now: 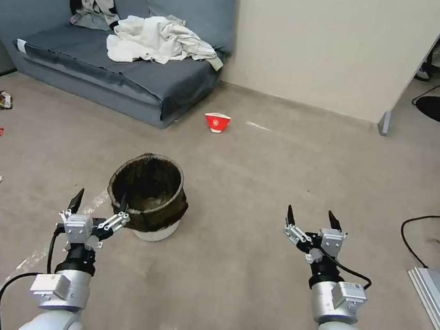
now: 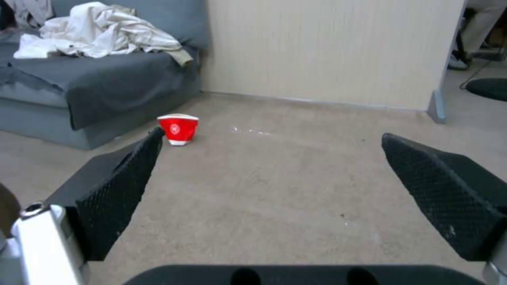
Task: Pick up the trash can from the floor.
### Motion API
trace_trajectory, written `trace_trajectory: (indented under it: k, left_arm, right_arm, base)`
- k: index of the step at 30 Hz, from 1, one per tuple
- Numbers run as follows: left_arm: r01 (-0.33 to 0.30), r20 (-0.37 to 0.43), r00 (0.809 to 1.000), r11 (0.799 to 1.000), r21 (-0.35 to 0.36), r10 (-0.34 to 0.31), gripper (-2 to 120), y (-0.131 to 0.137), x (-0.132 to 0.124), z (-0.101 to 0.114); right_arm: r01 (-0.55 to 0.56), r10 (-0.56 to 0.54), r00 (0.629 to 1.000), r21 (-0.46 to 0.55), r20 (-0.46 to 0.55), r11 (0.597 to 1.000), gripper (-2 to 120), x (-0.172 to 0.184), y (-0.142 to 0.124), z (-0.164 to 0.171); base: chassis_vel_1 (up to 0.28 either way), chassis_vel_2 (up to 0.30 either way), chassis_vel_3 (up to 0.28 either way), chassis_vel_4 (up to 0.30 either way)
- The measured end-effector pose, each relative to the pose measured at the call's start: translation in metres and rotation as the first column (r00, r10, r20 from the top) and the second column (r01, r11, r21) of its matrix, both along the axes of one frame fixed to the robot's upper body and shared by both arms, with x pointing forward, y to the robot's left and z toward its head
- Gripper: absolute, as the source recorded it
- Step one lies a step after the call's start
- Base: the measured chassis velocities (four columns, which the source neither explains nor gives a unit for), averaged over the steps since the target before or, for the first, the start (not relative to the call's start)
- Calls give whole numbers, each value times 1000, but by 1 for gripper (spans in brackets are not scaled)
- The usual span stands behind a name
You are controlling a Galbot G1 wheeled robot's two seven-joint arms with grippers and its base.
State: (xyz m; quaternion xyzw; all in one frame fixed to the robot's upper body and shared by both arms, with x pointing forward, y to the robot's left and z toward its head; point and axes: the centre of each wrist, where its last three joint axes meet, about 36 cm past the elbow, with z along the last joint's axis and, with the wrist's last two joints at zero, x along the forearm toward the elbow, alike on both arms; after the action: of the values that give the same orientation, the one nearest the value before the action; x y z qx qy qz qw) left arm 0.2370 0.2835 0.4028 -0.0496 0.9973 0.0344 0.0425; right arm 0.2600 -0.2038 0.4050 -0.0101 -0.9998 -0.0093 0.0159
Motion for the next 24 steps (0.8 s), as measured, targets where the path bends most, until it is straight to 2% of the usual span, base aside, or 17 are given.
trace_trajectory:
  k: [20,24]
  left_arm:
    - [-29,-19,999,999,-24,29,100,4,11,5]
    - [-66,-70,996,996,-60,61,100,14,20,16]
  right_arm:
    - [4,-4,1000,-1,-5,1000,100,2,0,-5]
    - [4,-4,1000,1,-4,1000,100,3,0,-7]
  base:
    - [-100,100,104,-96]
    - [-63,65,65,-42]
